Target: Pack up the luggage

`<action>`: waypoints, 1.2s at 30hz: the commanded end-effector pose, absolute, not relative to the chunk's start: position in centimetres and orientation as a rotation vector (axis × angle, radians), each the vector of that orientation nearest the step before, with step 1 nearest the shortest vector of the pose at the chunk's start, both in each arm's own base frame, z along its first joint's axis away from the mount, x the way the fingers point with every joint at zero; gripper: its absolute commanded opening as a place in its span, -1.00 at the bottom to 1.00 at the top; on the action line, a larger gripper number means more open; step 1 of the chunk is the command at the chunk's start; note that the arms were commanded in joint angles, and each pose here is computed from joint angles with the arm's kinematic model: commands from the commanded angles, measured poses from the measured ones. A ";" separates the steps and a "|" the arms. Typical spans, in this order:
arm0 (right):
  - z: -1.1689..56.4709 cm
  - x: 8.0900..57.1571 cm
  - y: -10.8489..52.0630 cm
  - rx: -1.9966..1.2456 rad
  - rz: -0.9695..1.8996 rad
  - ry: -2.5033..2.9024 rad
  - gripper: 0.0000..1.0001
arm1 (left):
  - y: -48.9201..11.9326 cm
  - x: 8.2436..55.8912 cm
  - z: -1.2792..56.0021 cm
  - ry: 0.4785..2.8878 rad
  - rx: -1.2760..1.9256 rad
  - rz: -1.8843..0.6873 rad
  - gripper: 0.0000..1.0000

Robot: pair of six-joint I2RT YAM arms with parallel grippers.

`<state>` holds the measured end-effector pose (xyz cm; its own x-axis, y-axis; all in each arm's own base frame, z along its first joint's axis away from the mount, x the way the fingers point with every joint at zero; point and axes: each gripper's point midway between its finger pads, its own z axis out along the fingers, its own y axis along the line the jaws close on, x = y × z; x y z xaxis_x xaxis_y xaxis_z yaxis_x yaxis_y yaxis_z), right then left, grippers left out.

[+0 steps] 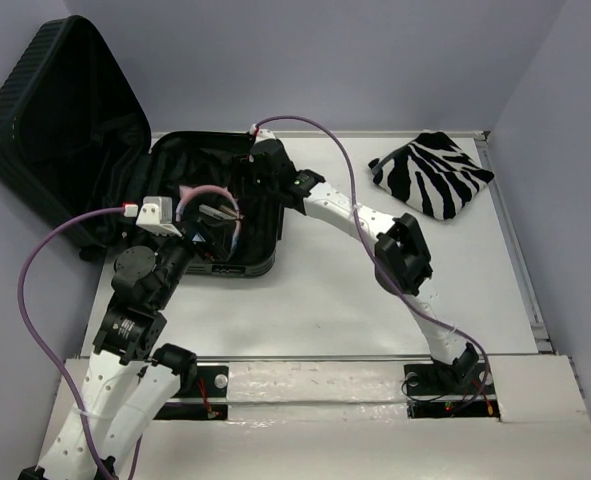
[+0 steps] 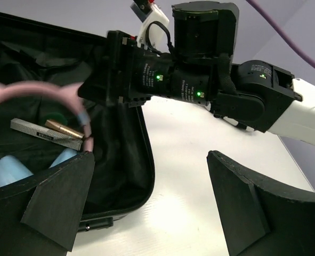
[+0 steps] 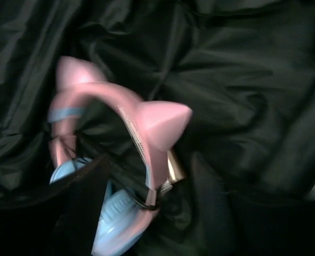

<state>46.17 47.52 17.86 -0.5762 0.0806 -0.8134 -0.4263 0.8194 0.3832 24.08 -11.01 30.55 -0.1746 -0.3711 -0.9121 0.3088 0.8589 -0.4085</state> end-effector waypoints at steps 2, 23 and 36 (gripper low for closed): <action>25.6 45.9 49.7 -0.300 0.859 1.915 0.54 | -10.7 24.3 33.3 1.557 -0.046 -0.603 0.98; 15.4 43.1 -1.3 0.771 0.079 2.011 1.00 | -11.1 24.2 33.3 1.556 -0.041 -0.630 0.98; 10.5 45.7 -8.4 1.109 0.399 1.915 1.00 | -11.3 24.2 33.3 1.554 -0.034 -0.628 0.98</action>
<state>41.99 -9.00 9.83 -0.2603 0.7621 -0.5928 0.6304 0.5992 0.4934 24.17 -11.01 30.70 -0.1698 -0.3742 -0.9117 0.3109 0.8575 -0.4098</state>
